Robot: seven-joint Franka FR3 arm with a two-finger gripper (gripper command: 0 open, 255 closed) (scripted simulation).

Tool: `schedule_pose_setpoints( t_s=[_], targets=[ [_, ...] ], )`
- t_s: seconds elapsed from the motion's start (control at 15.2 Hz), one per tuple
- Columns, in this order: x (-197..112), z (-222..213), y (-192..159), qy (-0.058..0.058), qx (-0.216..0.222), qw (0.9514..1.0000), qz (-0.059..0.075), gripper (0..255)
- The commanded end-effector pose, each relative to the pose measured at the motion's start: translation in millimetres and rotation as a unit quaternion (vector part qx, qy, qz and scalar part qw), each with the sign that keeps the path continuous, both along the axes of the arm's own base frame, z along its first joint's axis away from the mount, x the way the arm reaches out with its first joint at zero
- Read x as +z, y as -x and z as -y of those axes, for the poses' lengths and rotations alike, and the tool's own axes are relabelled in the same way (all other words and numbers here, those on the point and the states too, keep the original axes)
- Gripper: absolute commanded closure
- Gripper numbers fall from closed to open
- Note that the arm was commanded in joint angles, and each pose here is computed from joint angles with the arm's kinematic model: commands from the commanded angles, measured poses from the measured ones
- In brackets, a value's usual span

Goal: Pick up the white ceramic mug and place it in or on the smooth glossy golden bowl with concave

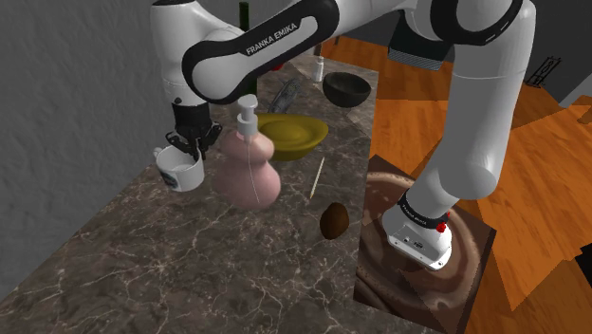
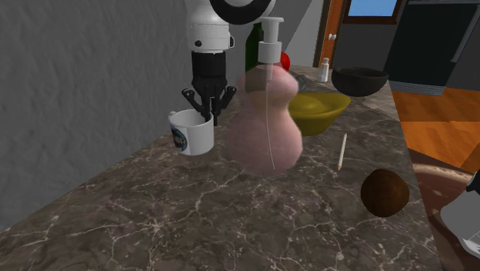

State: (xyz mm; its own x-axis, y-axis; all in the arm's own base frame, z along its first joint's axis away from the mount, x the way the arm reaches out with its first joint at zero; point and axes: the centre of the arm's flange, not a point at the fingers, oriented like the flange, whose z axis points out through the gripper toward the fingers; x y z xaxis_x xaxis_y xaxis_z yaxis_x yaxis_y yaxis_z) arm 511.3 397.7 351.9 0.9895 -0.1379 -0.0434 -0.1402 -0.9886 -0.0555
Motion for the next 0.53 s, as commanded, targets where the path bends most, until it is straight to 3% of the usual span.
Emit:
schedule_pose_setpoints(
  t_s=[0.0,0.46],
  targets=[
    [5.6,2.1,0.1,0.003,0.001,1.0,-0.003,255],
    [42.6,2.0,0.0,0.003,0.001,1.0,-0.003,255]
  ],
)
